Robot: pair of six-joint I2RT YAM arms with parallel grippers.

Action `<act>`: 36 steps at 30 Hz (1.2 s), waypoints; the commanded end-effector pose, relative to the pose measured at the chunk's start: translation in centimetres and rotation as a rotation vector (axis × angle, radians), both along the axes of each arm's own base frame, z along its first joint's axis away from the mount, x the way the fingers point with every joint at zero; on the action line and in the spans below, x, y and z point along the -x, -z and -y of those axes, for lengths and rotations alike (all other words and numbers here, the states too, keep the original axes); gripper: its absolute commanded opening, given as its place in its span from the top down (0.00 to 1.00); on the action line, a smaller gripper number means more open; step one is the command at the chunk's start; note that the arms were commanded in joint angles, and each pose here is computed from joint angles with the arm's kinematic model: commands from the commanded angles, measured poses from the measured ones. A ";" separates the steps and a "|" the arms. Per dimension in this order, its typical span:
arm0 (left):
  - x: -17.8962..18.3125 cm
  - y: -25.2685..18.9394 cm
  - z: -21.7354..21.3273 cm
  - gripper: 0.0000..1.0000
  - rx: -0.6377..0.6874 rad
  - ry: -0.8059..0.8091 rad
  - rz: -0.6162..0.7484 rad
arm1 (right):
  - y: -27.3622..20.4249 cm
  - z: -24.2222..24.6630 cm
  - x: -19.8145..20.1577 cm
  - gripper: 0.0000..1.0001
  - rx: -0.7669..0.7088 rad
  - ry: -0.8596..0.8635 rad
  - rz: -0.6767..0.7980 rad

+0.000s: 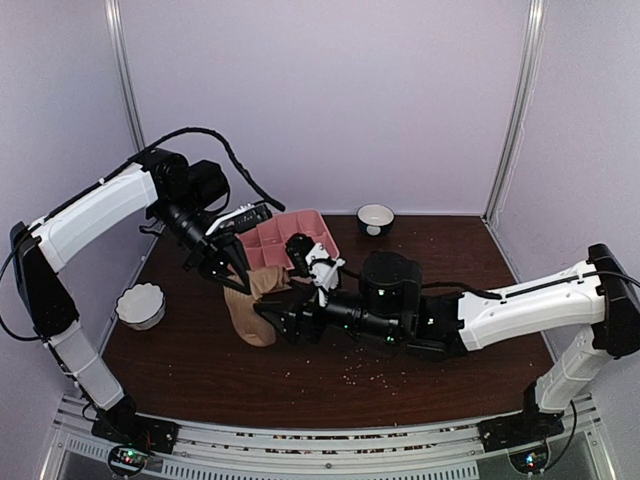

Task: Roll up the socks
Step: Pass from the left arm to the right

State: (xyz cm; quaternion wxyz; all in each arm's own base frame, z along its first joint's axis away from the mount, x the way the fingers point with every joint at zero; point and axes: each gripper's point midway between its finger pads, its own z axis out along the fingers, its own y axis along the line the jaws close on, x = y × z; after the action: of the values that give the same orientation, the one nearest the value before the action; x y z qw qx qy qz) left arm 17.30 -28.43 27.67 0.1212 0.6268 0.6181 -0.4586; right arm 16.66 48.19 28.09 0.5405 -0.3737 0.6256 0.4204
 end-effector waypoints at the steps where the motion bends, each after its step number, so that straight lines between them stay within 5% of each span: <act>1: 0.0 -0.1 0.3 1.00 0.025 -0.004 -0.021 | -0.8 1.1 -3.6 0.21 0.098 0.248 0.131; 7: 0.1 -0.1 0.3 1.00 0.026 -0.005 -0.030 | -1.4 0.5 -3.5 0.19 0.167 0.280 0.238; 10: 0.2 -0.2 0.3 1.00 0.029 -0.004 -0.035 | -1.8 0.7 -3.2 0.27 0.167 0.272 0.272; 18: 0.3 -0.3 0.3 1.00 0.038 0.006 -0.040 | -2.6 0.3 -1.4 1.00 0.132 0.151 0.264; 25: 0.9 -1.0 0.0 1.00 0.047 0.045 -0.035 | -2.4 -0.3 -0.7 1.00 0.088 0.081 0.177; 28: 1.5 -1.1 0.0 1.00 0.051 0.066 -0.050 | -1.8 0.3 -1.9 0.48 0.099 0.132 0.146; 30: 2.0 -1.0 0.0 1.00 0.054 0.080 -0.045 | -1.5 0.5 -2.6 0.36 0.104 0.146 0.121; 33: 2.4 -1.3 0.1 1.00 0.060 0.092 -0.036 | -1.5 0.5 -3.3 0.33 0.074 0.111 0.058; 36: 2.5 -1.3 0.1 1.00 0.059 0.095 -0.033 | -2.5 0.3 -2.9 0.46 -0.002 0.022 0.009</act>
State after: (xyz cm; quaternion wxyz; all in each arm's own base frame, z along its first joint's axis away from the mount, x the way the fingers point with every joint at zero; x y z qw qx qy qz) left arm 16.13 -28.28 27.50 0.1024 0.6397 0.5983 -0.4715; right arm 19.10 48.28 29.09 0.5716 -0.3916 0.6330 0.3454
